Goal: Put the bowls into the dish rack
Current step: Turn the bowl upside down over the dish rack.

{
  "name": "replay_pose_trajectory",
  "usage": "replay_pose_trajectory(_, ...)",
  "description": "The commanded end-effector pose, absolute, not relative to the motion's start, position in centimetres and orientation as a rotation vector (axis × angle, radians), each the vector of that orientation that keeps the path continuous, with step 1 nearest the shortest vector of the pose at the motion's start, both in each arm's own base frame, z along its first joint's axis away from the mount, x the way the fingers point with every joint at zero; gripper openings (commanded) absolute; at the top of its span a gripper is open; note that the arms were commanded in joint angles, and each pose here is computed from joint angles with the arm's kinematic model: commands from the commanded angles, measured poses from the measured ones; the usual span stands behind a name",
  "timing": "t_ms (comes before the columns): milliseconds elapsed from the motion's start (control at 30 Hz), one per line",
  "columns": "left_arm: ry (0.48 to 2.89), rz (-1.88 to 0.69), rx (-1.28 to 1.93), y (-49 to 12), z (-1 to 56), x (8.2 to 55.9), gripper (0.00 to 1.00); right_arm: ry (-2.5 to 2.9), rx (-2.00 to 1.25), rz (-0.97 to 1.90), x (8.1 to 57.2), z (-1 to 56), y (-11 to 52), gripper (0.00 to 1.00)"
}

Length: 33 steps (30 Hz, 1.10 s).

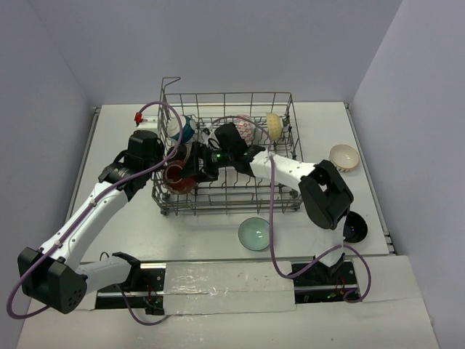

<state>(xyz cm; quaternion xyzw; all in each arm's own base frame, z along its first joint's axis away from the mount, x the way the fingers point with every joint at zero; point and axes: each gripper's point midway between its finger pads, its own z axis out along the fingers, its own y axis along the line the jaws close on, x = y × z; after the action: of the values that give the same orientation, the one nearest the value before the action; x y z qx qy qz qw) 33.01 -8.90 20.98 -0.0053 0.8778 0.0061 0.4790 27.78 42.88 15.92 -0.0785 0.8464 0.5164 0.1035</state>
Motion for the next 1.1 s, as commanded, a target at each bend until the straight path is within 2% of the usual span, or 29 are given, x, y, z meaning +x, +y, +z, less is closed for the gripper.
replay_pose_trajectory(0, 2.223, -0.075, 0.107, -11.2, 19.4, 31.6, 0.0, 2.236, -0.327, 1.599, 28.7, 24.2, 44.0, 0.0)
replay_pose_trajectory(500, 2.205, -0.094, 0.111, -11.4, 20.0, 31.5, 0.0, 2.377, -0.314, 1.513, 27.9, 20.7, 45.0, 0.0)
replay_pose_trajectory(1067, 2.202, -0.103, 0.112, -11.4, 20.2, 31.4, 0.0, 2.482, -0.207, 1.378, 29.2, 18.5, 45.5, 0.0)
